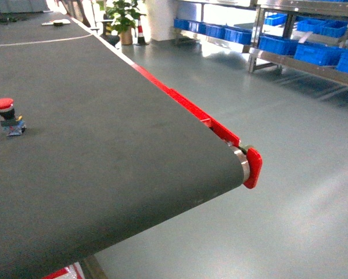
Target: Pick blue part to blue bin on bottom shelf
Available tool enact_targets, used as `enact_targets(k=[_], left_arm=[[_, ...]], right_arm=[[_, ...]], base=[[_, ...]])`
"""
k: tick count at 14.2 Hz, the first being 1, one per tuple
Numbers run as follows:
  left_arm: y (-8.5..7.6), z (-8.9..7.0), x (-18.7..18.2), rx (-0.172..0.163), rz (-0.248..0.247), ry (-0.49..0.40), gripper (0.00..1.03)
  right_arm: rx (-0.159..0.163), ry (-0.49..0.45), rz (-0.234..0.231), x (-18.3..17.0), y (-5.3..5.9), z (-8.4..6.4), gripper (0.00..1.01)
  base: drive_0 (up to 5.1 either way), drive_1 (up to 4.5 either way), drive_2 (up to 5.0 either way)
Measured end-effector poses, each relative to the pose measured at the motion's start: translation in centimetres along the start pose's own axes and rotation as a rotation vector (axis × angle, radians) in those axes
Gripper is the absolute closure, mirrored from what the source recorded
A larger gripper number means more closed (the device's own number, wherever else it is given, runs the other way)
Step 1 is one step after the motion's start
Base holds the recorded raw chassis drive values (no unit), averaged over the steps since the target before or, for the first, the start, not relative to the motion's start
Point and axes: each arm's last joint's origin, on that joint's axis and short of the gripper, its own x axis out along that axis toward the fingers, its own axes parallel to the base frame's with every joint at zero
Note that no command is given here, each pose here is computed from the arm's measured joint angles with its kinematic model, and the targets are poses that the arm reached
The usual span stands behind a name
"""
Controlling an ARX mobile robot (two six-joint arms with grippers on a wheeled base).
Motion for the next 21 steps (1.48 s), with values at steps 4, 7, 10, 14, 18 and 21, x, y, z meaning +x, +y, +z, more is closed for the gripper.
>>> enact_targets(k=[4,7,10,14,18,21], left_arm=[[-0.01,0.0,0.0,0.0,-0.001,0.0,0.59],[-0.01,-0.01,0.0,0.001,-0.001,0.001,0.59],[-0.01,0.0,0.0,0.0,-0.001,0.0,0.59],[-0.01,-0.01,0.0,0.001,-0.001,0.001,0.59],[-0.01,0.0,0.0,0.001,-0.001,0.0,0.59],[-0.01,0.0,0.0,0.0,-0.001,0.0,0.59]], right_arm=[[0.0,0.0,0.0,0.0,0.0,0.0,0.03],[0.0,0.0,0.0,0.0,0.0,0.0,0.03],[0.0,0.0,0.0,0.0,0.0,0.0,0.03],[0.0,0.0,0.0,0.0,0.0,0.0,0.03],[0.0,0.0,0.0,0.0,0.0,0.0,0.03],[0.0,0.0,0.0,0.0,0.0,0.0,0.03]], base=[[-1.7,-1.75,-1.7],[-1.6,-1.62,-1.6],[-1.6,-1.59,-1.6],[-1.6,-1.55,-1.6],[-1.7,-1.66,-1.7],[-1.6,-1.55,-1.6]])
